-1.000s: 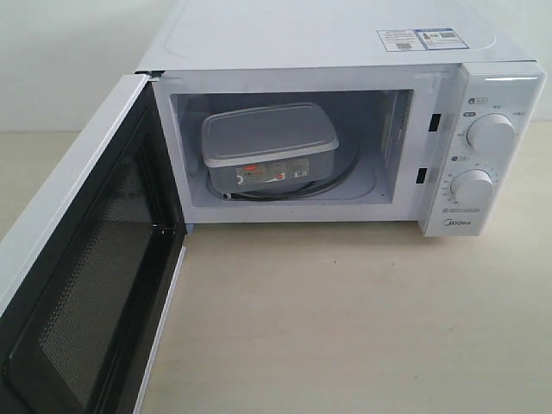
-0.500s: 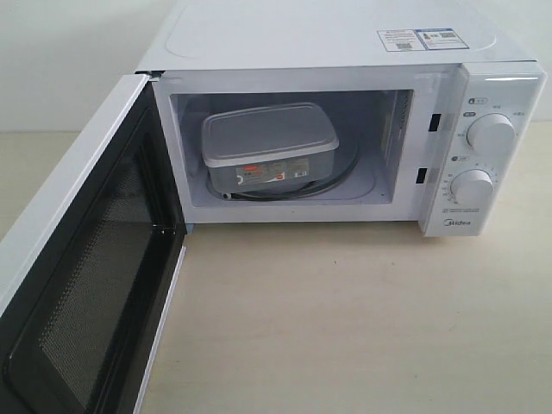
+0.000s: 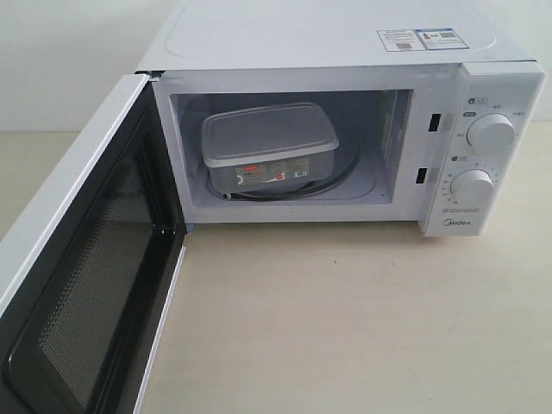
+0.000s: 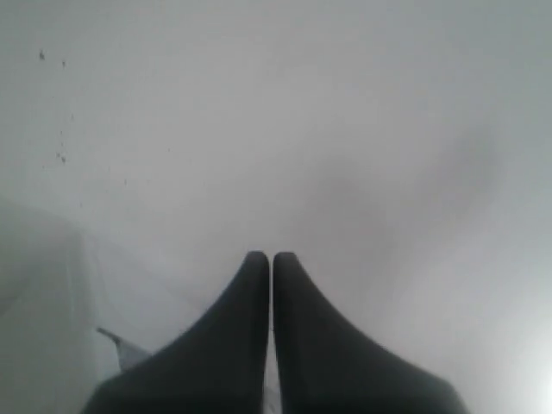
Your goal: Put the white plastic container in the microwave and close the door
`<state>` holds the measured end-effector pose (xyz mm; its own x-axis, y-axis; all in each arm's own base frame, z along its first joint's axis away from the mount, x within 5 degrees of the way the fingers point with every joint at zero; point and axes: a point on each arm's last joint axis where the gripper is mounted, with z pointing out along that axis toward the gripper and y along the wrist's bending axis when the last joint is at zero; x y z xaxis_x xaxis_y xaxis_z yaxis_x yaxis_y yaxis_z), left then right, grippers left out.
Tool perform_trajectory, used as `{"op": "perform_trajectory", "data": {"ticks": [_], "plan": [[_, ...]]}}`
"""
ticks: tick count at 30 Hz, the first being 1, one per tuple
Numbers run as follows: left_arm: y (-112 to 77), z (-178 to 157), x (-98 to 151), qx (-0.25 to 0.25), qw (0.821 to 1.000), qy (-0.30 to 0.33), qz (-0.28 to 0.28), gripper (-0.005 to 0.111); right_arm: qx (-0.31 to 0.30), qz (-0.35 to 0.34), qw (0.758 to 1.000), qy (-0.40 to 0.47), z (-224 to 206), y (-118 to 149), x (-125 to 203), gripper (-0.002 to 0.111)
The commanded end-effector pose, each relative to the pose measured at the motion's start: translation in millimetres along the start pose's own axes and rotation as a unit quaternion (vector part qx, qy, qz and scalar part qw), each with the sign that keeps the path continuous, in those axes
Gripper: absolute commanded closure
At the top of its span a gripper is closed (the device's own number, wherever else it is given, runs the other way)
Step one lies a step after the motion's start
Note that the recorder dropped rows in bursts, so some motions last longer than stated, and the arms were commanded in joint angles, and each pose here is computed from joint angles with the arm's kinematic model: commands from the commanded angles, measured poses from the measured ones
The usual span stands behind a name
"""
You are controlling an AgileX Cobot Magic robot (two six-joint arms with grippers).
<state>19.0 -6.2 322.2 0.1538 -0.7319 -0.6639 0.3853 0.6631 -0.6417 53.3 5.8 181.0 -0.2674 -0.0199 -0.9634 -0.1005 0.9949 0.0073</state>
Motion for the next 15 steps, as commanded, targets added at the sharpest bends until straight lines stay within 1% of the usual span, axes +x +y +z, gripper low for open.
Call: {"op": "perform_trajectory", "data": {"ticks": [1,2,3,5,7,10,11,14,15], "plan": [[-10.8,-2.7,-21.5,0.014,0.997,-0.077,0.013,0.103,0.003,-0.005,1.0,-0.004,-0.4,-0.5,-0.5,0.108],[-15.8,-3.9,-26.1,0.02,0.995,-0.084,0.041,0.103,0.003,-0.005,1.0,-0.004,-0.4,-0.5,-0.5,0.108],[-18.6,-0.4,-28.1,0.018,0.994,-0.079,0.076,0.103,0.003,-0.005,1.0,-0.004,-0.4,-0.5,-0.5,0.108],[-25.4,10.3,-30.9,0.008,0.985,-0.046,0.167,0.103,0.003,-0.005,1.0,-0.004,-0.4,-0.4,-0.5,0.108],[-32.7,22.7,-34.4,-0.001,0.973,-0.002,0.23,0.103,0.003,-0.005,1.0,-0.004,-0.4,-0.4,-0.5,0.108],[-43.3,45.9,-40.7,-0.019,0.961,0.074,0.267,0.103,0.003,-0.005,1.0,-0.004,-0.4,-0.4,-0.5,0.108],[-47.1,54.4,-43.3,-0.026,0.954,0.105,0.28,0.103,0.003,-0.005,1.0,-0.004,-0.4,-0.4,-0.5,0.108],[-52.9,79.4,-46.5,-0.056,0.927,0.212,0.306,0.103,0.003,-0.005,1.0,-0.004,-0.4,-0.4,-0.5,0.108],[-55.7,85.8,-50.0,-0.063,0.917,0.234,0.317,0.103,0.003,-0.005,1.0,-0.004,-0.4,-0.4,-0.5,0.108]]}}
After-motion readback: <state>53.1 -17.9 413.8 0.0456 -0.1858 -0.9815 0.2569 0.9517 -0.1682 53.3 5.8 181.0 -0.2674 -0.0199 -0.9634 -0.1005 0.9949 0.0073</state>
